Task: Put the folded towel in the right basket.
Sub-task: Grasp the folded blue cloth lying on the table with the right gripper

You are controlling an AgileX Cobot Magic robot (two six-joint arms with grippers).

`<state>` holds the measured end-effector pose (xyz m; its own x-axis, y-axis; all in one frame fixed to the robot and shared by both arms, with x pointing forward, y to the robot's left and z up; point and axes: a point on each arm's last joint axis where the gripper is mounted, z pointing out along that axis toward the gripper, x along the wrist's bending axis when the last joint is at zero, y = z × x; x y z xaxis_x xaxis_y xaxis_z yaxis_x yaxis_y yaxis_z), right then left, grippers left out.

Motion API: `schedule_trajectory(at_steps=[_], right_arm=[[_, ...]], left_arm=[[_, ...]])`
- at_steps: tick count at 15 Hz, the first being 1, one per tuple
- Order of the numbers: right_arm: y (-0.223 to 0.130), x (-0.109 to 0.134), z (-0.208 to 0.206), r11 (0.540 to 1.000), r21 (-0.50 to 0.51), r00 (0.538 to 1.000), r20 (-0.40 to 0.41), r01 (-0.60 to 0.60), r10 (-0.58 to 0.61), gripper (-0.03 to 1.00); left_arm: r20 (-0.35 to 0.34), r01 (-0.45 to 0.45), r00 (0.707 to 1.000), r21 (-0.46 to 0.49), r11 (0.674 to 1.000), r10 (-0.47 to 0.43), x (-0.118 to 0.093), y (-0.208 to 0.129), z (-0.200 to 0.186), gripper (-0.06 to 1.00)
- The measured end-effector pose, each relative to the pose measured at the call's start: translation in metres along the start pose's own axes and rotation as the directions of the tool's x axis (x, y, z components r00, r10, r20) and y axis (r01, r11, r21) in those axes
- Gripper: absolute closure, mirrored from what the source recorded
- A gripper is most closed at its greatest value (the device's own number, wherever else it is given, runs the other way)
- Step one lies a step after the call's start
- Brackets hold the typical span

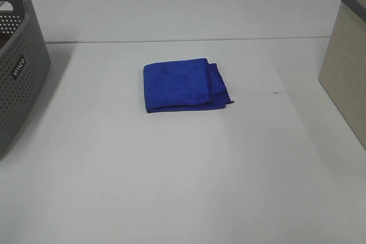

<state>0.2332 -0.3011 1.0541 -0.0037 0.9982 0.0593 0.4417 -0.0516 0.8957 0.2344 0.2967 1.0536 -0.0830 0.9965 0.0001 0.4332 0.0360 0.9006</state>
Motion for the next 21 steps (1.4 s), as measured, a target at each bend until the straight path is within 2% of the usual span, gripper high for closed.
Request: schedule_trajectory(at_steps=[3,13,14,18,21], right_arm=[[0.0,0.0,0.0,1.0,0.0,1.0,0.0,0.0,0.0,0.0],[0.0,0.0,0.0,1.0,0.0,1.0,0.0,0.0,0.0,0.0],[0.0,0.0,0.0,1.0,0.0,1.0,0.0,0.0,0.0,0.0],[0.0,0.0,0.0,1.0,0.0,1.0,0.0,0.0,0.0,0.0],[0.0,0.0,0.0,1.0,0.0,1.0,0.0,0.0,0.0,0.0]], left_arm=[[-0.057,0.027,0.998,-0.001,1.0,-0.027,-0.0003,0.0001,0.0002,-0.04],[-0.056,0.027,0.998,-0.001,1.0,-0.027,-0.0003,0.0001,0.0002,-0.04],[-0.047,0.023,0.999,-0.001,1.0,-0.023,-0.0002,0.0001,0.0001,-0.04],[0.092,-0.048,0.995,-0.002,0.999,0.048,0.0008,-0.0001,-0.0002,-0.04],[0.103,-0.054,0.993,-0.003,0.999,0.054,0.0009,-0.0001,-0.0003,-0.04]])
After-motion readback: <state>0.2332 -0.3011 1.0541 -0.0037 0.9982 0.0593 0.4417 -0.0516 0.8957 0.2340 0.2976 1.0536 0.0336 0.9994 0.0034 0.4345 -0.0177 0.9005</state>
